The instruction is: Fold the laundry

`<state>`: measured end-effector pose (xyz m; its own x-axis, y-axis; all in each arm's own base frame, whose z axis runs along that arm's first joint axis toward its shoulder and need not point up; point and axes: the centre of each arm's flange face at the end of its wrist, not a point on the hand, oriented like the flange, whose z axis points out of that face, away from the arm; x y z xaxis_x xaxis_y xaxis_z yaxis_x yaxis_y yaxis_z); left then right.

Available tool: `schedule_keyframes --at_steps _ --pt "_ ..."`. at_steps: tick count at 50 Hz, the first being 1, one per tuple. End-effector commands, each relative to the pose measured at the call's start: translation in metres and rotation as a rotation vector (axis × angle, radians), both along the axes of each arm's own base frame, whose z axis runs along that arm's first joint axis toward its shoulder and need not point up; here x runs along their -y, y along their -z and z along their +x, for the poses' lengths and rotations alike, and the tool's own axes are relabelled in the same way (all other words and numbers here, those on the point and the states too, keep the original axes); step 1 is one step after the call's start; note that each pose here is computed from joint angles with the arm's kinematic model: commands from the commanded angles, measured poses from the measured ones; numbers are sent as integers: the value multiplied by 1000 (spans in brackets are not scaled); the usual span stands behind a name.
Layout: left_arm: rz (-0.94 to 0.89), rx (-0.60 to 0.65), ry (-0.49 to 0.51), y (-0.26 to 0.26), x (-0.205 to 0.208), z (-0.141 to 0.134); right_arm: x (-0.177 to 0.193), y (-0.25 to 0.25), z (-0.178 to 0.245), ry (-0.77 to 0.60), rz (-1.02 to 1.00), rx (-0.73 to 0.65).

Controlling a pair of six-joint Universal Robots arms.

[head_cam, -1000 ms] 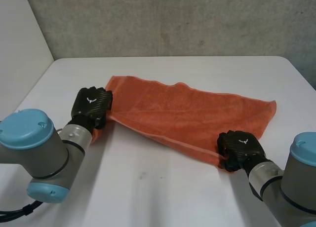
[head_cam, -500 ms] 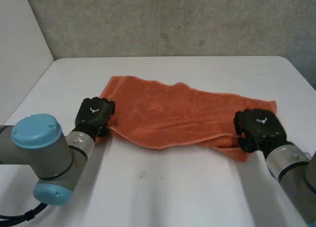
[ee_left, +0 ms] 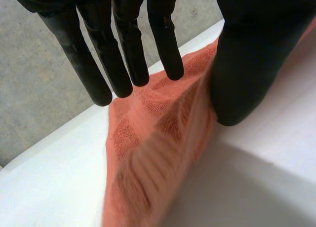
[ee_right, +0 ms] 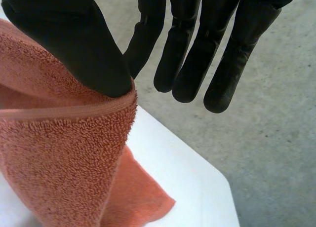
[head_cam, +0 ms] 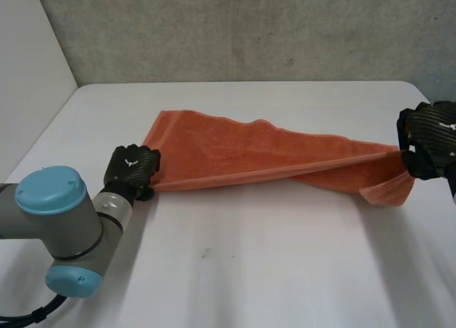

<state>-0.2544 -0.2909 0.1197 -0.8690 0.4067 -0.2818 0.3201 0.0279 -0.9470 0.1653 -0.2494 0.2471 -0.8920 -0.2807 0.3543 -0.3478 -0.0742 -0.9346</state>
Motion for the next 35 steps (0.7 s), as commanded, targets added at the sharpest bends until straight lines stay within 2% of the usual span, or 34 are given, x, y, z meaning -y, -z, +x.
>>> schedule_keyframes --at_steps 1,6,11,13,19,24,31,35 --pt "-1 8 -33 -7 -3 5 3 2 -4 -26 11 0" --pt "-15 14 -94 -30 -11 16 3 13 -2 -53 77 -30" --pt "34 49 -91 -46 -35 25 3 23 -3 -66 156 -135" --pt "53 75 -99 -62 -53 36 -3 22 -4 -85 212 -230" --pt "66 153 -106 -89 -82 53 -14 15 -13 -114 322 -392" --pt "78 202 -92 -109 -109 66 -27 12 -13 -163 410 -462" --pt "135 196 -39 -96 -105 68 -32 22 -11 -215 464 -515" --pt "227 199 -17 -61 -73 65 -8 53 -11 -217 505 -516"
